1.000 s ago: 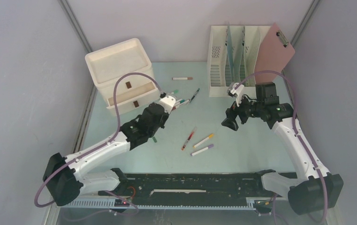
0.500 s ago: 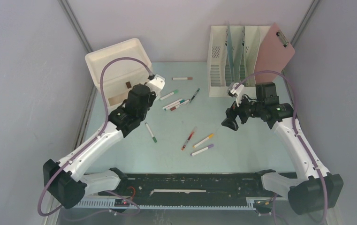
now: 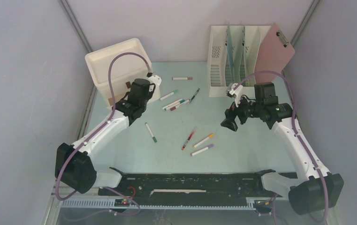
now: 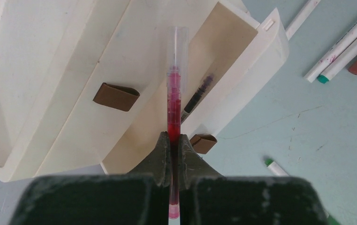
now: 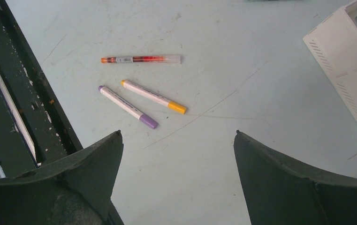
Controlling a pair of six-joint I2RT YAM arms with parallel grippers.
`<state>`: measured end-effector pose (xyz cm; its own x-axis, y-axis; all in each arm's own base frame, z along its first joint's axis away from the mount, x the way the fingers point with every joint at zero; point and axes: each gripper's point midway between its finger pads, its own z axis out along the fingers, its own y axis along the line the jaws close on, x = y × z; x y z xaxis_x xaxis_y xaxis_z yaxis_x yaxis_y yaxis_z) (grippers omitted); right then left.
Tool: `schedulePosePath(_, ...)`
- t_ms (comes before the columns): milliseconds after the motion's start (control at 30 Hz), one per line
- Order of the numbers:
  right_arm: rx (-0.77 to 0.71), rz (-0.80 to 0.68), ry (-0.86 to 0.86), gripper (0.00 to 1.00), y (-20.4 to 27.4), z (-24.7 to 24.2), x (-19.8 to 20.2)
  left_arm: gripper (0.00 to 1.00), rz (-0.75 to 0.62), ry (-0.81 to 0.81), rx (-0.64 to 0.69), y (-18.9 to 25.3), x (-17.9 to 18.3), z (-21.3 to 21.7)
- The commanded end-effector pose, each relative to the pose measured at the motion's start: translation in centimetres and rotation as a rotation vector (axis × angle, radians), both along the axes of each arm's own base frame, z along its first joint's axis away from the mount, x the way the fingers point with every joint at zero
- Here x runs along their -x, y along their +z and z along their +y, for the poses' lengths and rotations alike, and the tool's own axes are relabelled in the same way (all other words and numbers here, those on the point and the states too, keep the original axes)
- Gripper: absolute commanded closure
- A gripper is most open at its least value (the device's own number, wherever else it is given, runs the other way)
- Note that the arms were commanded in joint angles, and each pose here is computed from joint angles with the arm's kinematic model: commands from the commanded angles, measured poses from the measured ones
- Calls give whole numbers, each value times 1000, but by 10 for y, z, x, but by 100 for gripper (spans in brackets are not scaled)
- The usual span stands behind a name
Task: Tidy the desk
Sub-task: Place the stationery in the drawer.
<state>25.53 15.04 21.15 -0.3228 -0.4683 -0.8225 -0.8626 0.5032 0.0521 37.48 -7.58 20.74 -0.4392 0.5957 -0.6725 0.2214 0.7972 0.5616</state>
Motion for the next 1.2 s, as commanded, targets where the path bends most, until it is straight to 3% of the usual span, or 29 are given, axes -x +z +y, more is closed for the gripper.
schedulePosePath(0,2,-33,20,5,4,3,0,100,-71,2,0,28,-19,2)
schedulePosePath(467,1,-34,27,5,4,4,1,99,-15,2,-133,21,-42,13)
schedulePosePath(933,1,-38,31,5,5,5,2,72,-10,56,-167,13,-54,30)
schedulePosePath(1167,2,-38,37,5,5,6,3,68,-35,81,-152,10,-55,34)
